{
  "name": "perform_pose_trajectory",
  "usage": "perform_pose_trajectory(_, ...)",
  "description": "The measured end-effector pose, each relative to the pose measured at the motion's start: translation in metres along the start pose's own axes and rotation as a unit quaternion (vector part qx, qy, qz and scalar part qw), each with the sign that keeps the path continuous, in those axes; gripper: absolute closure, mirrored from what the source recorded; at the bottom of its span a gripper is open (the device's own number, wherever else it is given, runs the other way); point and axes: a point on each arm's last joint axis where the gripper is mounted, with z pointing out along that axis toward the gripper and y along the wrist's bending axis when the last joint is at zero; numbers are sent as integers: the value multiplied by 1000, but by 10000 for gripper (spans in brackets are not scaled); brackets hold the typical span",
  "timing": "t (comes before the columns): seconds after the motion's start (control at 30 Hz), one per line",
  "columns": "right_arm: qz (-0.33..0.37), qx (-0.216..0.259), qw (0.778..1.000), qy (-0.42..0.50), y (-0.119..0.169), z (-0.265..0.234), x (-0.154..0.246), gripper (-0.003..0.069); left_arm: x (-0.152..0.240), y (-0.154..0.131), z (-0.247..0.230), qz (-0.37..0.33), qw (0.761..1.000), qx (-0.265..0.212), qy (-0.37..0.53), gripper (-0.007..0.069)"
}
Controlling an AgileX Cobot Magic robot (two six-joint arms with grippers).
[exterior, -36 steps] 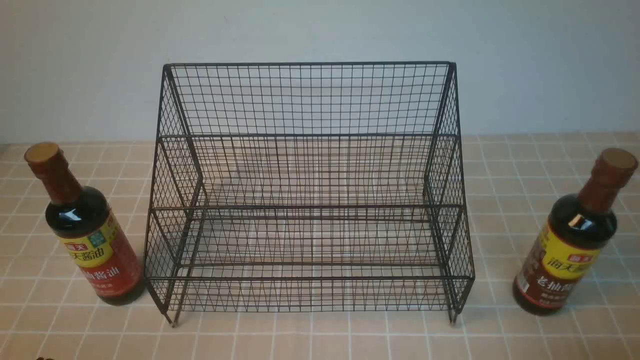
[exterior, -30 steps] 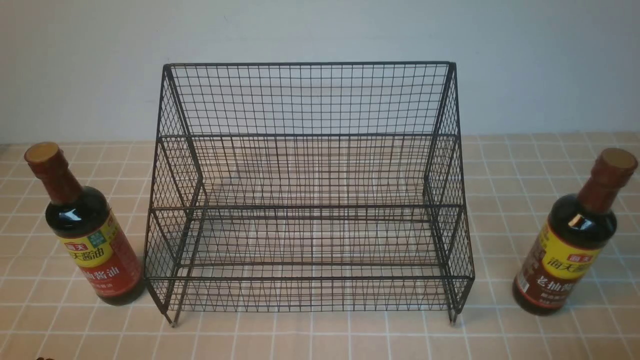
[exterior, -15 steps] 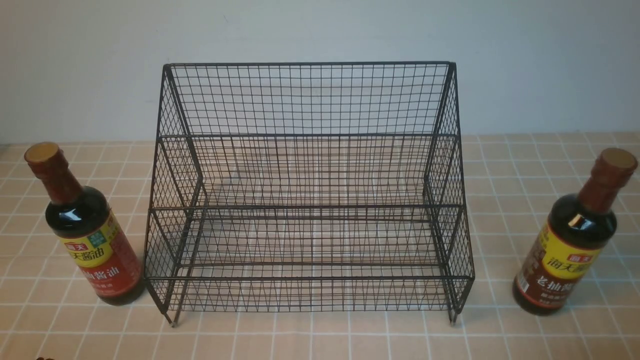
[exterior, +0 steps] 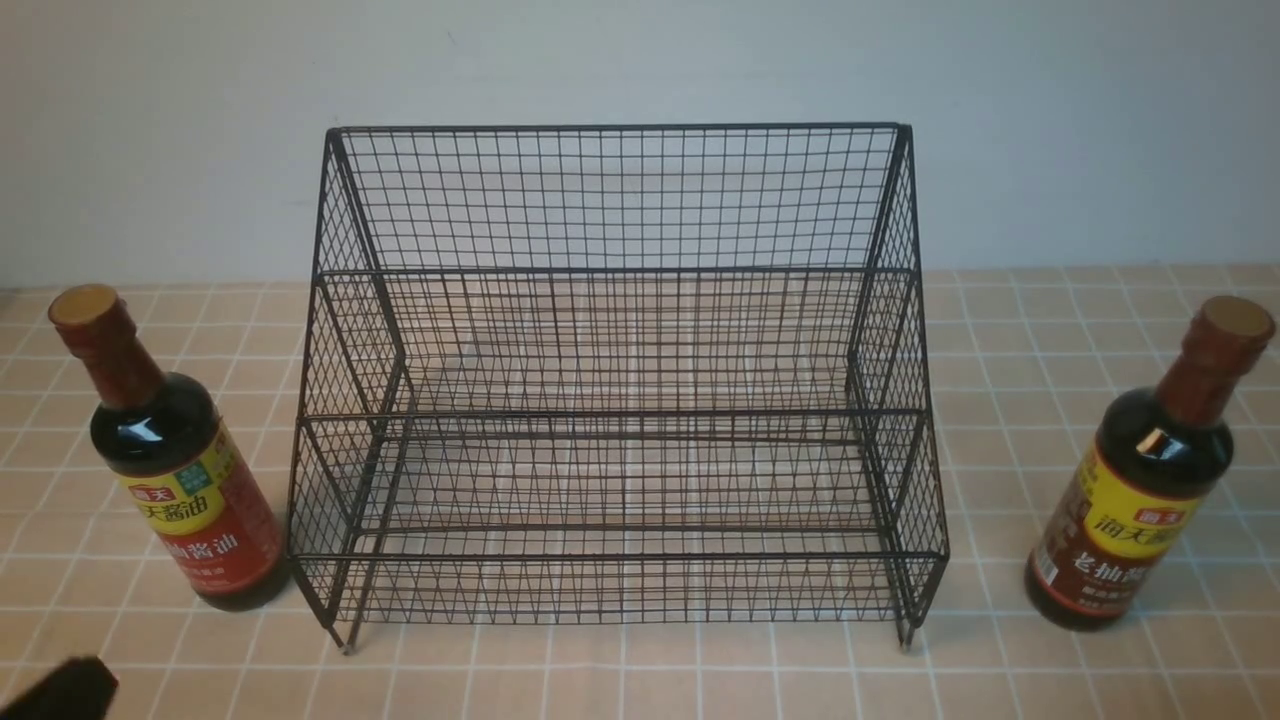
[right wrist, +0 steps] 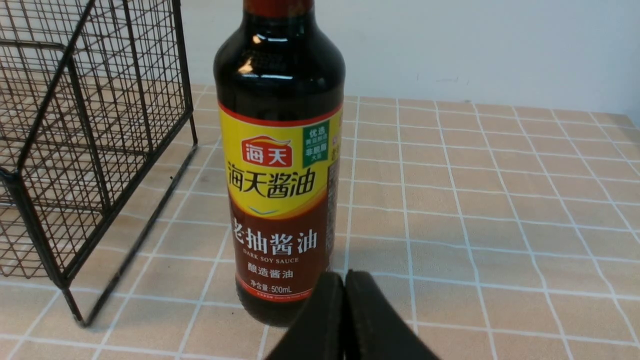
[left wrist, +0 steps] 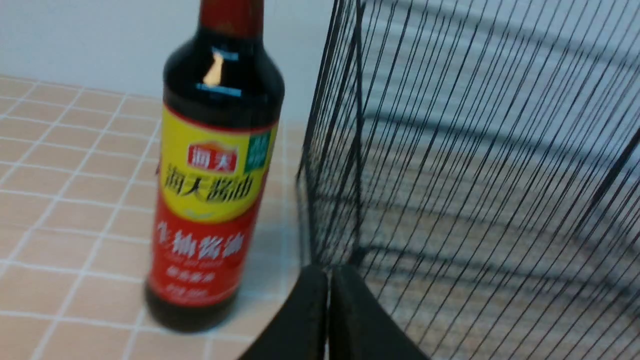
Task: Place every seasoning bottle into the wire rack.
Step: Use the left arm to grab the condiment bottle closest to it
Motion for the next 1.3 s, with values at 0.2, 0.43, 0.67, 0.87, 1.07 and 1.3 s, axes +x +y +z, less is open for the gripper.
perform_pose_trajectory(0.2, 0, 0, 1000, 0, 0, 0, 0, 673, -24, 1, -3, -132, 982, 12, -135, 632)
perform_pose_trajectory(0.43, 0, 0, 1000, 0, 0, 0, 0, 673, -98, -35, -18, -57, 983, 49, -165, 632)
perform_pose_trajectory(0.67, 0, 0, 1000, 0, 0, 0, 0, 673, -135, -75, 43, 52, 975, 61, 209, 632)
perform_pose_trajectory(0.87, 0, 0, 1000, 0, 0, 0, 0, 673, -159, -74, 94, 121, 899, -5, 421, 632)
perform_pose_trajectory(1.07, 0, 0, 1000, 0, 0, 0, 0, 673, -224, -82, 142, 150, 894, -77, 416, 628)
perform_pose_trajectory(1.3, 0, 0, 1000, 0, 0, 0, 0, 673, -234, -73, 191, 187, 879, -121, 421, 628)
